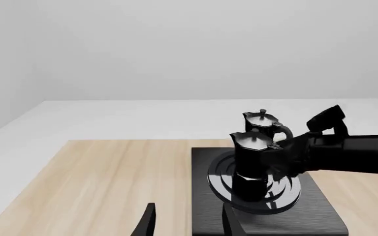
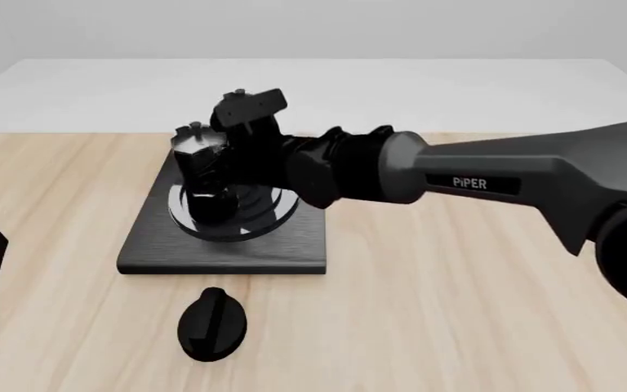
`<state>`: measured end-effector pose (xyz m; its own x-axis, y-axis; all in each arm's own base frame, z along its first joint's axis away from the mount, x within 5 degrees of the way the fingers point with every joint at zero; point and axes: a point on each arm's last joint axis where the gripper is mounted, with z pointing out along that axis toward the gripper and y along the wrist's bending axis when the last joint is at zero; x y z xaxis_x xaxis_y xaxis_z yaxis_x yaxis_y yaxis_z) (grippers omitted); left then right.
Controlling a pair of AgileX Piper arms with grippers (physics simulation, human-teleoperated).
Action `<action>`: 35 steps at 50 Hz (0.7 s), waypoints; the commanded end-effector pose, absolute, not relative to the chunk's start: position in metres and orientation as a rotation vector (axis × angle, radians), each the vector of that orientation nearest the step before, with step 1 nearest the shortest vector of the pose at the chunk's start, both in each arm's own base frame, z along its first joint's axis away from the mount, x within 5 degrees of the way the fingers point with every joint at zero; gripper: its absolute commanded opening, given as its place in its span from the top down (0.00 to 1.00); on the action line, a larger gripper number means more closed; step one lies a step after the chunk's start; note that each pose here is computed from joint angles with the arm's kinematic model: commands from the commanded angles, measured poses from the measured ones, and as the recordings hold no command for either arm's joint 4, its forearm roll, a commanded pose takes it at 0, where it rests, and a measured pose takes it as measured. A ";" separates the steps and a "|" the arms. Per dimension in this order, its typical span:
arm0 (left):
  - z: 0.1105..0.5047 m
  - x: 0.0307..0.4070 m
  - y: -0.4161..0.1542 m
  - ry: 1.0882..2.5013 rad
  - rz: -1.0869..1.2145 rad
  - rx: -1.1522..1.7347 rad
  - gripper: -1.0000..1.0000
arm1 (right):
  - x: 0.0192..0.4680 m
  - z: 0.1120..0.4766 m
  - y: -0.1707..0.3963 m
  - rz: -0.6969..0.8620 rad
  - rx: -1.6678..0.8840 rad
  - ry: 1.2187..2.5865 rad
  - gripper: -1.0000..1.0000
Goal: Put both moka pots on the stove.
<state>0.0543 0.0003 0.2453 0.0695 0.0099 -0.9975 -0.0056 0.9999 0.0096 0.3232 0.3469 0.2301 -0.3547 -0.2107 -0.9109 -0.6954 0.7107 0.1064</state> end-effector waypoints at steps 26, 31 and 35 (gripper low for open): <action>0.245 0.054 0.000 1.501 0.012 0.004 0.00 | 0.294 0.230 0.327 0.656 -0.653 1.947 0.00; 0.245 0.054 0.000 1.501 0.012 0.003 0.00 | 0.288 0.234 0.320 0.661 -0.647 1.943 0.00; 0.245 0.054 0.000 1.501 0.012 0.003 0.00 | 0.279 0.238 0.311 0.669 -0.636 1.940 0.00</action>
<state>0.0543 0.0003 0.2453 0.0695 0.0100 -0.9975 -0.0056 0.9999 0.0096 0.2930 0.3261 0.2317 -0.4067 -0.1704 -0.8975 -0.6793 0.7133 0.1724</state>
